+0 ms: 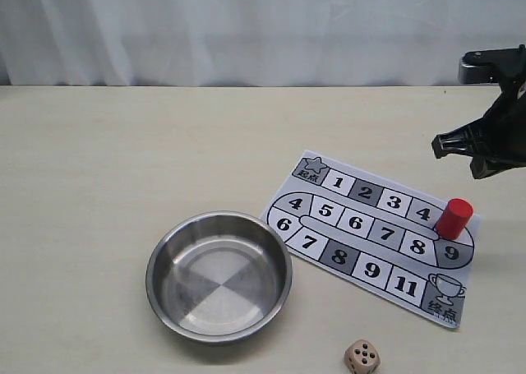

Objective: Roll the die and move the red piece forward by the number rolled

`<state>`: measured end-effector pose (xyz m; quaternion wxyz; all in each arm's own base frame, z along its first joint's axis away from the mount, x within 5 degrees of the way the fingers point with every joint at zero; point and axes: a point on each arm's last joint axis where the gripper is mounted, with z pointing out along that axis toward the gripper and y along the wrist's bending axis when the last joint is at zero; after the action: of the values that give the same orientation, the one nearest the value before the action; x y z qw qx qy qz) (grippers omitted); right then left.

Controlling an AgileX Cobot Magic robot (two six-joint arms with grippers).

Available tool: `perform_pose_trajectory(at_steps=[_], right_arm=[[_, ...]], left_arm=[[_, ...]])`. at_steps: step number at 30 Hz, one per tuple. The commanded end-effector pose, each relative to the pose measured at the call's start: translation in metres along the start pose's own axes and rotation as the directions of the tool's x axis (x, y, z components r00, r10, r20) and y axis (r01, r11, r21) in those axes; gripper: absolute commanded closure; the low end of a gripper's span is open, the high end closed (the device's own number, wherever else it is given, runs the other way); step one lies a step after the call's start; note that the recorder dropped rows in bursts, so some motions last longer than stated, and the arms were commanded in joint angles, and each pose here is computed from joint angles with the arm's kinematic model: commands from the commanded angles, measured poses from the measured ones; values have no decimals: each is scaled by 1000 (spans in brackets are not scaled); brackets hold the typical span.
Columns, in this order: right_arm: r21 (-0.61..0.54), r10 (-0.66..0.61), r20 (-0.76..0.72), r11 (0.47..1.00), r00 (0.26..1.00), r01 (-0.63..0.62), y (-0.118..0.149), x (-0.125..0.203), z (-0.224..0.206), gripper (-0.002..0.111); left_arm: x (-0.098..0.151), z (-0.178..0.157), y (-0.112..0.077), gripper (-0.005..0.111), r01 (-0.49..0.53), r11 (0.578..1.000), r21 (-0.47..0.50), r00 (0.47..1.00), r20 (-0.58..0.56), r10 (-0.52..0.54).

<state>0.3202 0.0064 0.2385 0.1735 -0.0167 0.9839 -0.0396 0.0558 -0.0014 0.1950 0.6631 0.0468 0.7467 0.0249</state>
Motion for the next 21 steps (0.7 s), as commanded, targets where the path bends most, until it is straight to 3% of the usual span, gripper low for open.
perform_pose_trajectory(at_steps=[1, 14, 21], right_arm=[[14, 2, -1, 1000, 1000, -2, 2, 0, -3, 104], [-28, -9, 7, 1000, 1000, 9, 4, 3, -16, 104], [-17, 64, -7, 998, 998, -64, -18, 12, -3, 104]], left_arm=[[0, 0, 0, 107, 8, 1000, 0, 1000, 11, -8], [0, 0, 0, 107, 8, 1000, 0, 1000, 11, -8], [0, 0, 0, 107, 8, 1000, 0, 1000, 11, -8]])
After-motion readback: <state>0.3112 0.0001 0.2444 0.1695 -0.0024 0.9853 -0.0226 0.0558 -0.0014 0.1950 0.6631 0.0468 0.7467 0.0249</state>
